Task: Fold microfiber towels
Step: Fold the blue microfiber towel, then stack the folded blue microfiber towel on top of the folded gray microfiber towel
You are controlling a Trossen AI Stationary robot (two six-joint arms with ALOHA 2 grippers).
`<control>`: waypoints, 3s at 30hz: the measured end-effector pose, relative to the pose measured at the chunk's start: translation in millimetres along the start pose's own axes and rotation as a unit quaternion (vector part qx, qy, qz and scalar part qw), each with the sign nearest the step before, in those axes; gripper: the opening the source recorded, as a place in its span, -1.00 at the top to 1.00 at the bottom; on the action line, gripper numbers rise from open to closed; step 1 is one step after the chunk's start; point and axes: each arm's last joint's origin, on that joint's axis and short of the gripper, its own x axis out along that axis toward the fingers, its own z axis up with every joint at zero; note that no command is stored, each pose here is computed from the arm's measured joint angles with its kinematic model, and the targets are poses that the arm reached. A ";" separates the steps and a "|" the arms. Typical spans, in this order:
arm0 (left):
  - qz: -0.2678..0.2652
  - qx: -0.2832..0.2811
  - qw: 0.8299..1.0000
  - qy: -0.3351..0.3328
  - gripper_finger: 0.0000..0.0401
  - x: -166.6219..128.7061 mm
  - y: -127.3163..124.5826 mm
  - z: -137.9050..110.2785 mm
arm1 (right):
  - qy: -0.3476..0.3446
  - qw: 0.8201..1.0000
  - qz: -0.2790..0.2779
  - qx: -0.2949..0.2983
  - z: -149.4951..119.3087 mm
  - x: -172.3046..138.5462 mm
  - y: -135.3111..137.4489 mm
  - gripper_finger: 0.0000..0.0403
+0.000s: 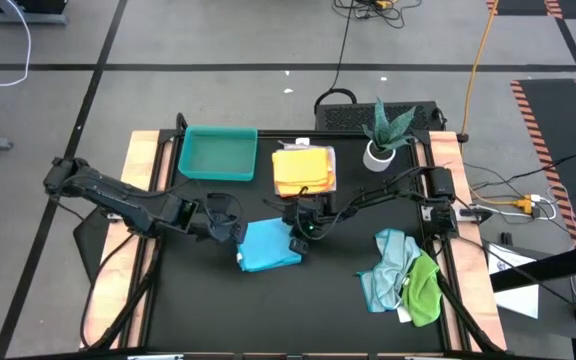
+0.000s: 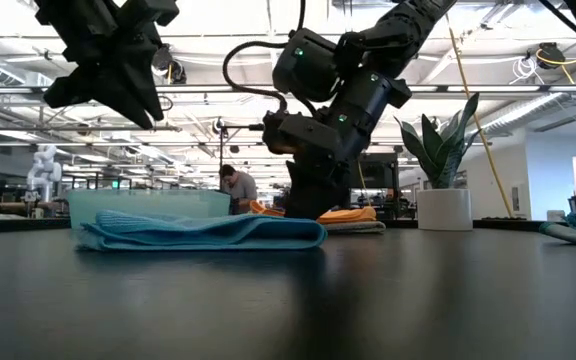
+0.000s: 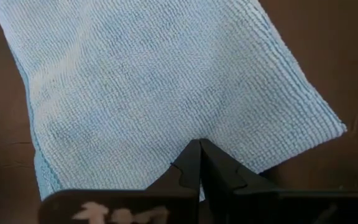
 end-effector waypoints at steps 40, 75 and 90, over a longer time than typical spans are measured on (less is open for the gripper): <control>0.013 0.063 0.998 -0.019 0.55 3.1 2.7 8.4 | 0.025 0.994 -0.027 0.099 7.0 -36.1 -51.2 -0.08; 0.013 0.058 0.998 -0.019 0.55 3.1 2.7 8.4 | -0.052 0.981 0.068 0.172 -20.6 -13.4 -55.5 0.95; 0.013 0.065 0.998 -0.019 0.55 3.1 2.7 8.4 | -0.151 0.975 0.104 0.126 10.9 -75.5 -39.3 0.99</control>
